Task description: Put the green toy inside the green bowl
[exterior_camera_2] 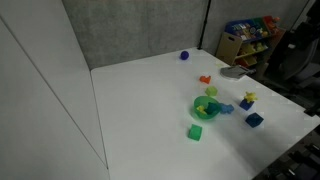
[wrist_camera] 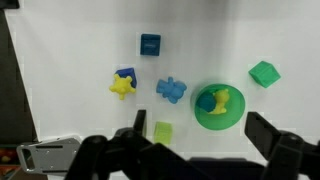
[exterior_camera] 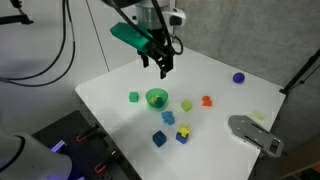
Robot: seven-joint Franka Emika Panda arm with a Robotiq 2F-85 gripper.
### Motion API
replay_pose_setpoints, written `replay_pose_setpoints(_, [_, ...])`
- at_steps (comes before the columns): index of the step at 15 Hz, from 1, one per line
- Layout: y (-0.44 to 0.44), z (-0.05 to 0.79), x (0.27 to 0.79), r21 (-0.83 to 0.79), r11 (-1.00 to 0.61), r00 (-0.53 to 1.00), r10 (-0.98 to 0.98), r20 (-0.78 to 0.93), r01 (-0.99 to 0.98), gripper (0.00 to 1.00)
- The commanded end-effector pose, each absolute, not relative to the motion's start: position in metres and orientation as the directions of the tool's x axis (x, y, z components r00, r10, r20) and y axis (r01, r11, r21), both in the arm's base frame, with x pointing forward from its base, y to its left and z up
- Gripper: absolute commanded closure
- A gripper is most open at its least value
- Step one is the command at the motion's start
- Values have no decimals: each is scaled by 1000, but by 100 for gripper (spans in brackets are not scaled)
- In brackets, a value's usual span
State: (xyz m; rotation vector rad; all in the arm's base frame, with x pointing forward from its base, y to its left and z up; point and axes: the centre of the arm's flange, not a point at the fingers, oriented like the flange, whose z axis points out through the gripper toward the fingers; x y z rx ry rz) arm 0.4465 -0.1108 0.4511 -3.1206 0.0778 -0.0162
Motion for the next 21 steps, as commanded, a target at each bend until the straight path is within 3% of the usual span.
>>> replay_pose_setpoints(1, [-103, 479, 426, -71, -993, 996, -92, 6, -91, 0])
replay_pose_setpoints(6, [-87, 508, 417, -96, -982, 984, -170, 46, -165, 0])
replay_pose_setpoints(15, [-54, 554, 411, -1, -975, 969, -220, 116, -222, 0])
replay_pose_setpoints(21, [-54, 545, 411, -6, -979, 972, -203, 118, -204, 0])
